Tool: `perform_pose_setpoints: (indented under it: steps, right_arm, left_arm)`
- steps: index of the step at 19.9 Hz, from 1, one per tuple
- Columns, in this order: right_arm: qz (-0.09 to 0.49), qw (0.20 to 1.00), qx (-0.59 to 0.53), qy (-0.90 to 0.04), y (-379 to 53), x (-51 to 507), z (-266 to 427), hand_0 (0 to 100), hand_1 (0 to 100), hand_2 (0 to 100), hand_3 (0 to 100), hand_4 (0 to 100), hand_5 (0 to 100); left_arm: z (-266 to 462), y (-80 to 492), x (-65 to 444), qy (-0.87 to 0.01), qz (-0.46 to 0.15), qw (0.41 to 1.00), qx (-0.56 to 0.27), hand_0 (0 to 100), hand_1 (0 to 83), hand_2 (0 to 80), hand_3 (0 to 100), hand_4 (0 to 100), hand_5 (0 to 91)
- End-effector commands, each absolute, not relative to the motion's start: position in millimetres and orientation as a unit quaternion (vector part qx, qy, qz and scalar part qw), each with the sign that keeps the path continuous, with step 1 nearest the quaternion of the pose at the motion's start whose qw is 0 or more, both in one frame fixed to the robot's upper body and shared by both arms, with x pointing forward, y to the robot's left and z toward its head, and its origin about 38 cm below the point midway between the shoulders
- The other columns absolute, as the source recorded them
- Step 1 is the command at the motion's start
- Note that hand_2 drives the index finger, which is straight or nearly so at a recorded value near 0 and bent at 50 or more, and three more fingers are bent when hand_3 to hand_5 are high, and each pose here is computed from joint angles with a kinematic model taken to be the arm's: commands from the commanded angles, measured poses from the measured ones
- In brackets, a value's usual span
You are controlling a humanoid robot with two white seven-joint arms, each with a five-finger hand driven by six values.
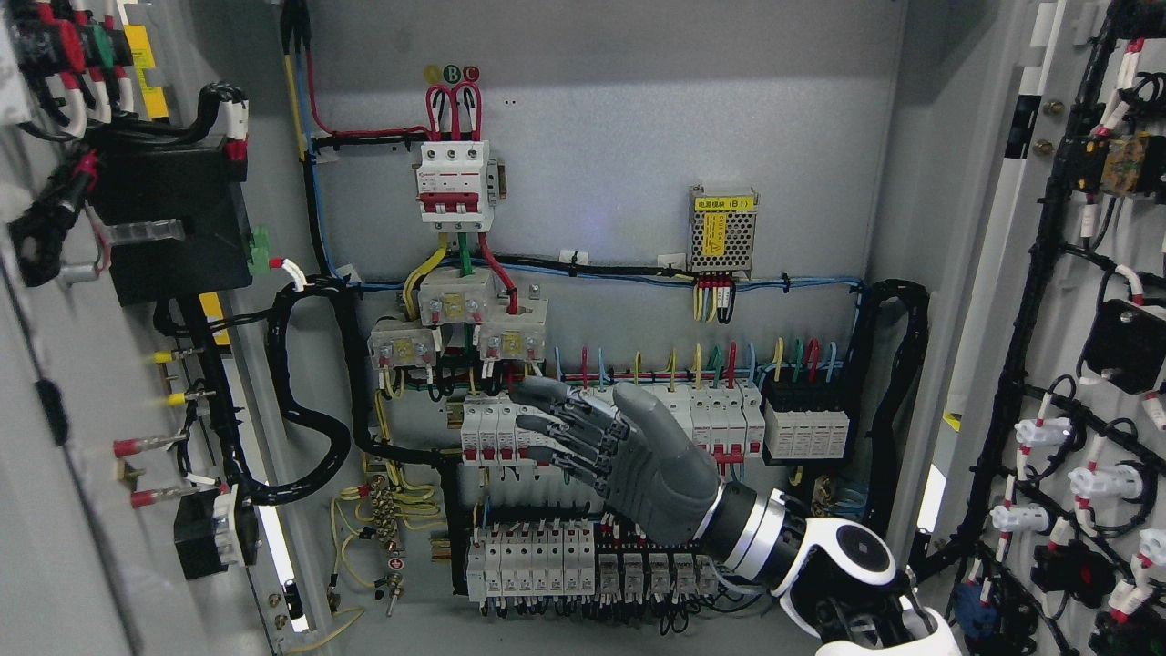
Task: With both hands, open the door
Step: 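Swing the indicator-light door outward open with the right hand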
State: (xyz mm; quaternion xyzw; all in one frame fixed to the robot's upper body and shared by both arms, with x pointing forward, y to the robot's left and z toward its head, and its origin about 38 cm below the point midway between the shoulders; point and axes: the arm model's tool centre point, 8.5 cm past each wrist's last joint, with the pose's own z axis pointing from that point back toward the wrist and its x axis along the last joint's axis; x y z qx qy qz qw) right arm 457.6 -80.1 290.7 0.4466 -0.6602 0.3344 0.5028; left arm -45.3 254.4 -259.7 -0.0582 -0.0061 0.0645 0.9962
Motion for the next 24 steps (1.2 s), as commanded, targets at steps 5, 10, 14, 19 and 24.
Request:
perform_pose_setpoints:
  steps: [5, 10, 14, 19, 24]
  right_arm:
    - [0.429, 0.491, 0.502, -0.568, 0.2, 376.1, 235.4, 22, 7, 0, 0, 0, 0]
    - [0.438, 0.49, 0.518, -0.547, 38.0, 354.1, 222.3, 22, 7, 0, 0, 0, 0]
    - [0.427, 0.487, 0.526, -0.551, 58.0, 347.8, 229.2, 22, 7, 0, 0, 0, 0]
    - [0.448, 0.472, 0.539, -0.535, 76.1, 329.5, 227.1, 22, 7, 0, 0, 0, 0]
    - [0.464, 0.464, 0.546, -0.52, 89.1, 316.4, 224.3, 22, 7, 0, 0, 0, 0]
  left_arm:
    - [-260.3, 258.2, -37.2, -0.018, 0.062, 0.996, -0.058, 31, 11.0, 0.0, 0, 0, 0.0]
    - [-260.3, 258.2, -37.2, -0.018, 0.062, 0.996, -0.058, 31, 10.9, 0.0, 0, 0, 0.0]
    - [-260.3, 258.1, -37.1, -0.018, 0.062, 0.996, -0.059, 31, 10.9, 0.0, 0, 0, 0.0]
    - [-260.3, 258.2, -37.2, -0.018, 0.062, 0.996, -0.058, 31, 10.9, 0.0, 0, 0, 0.0]
    - [-260.3, 257.1, -37.1, -0.018, 0.063, 0.996, -0.06, 31, 10.8, 0.0, 0, 0, 0.0]
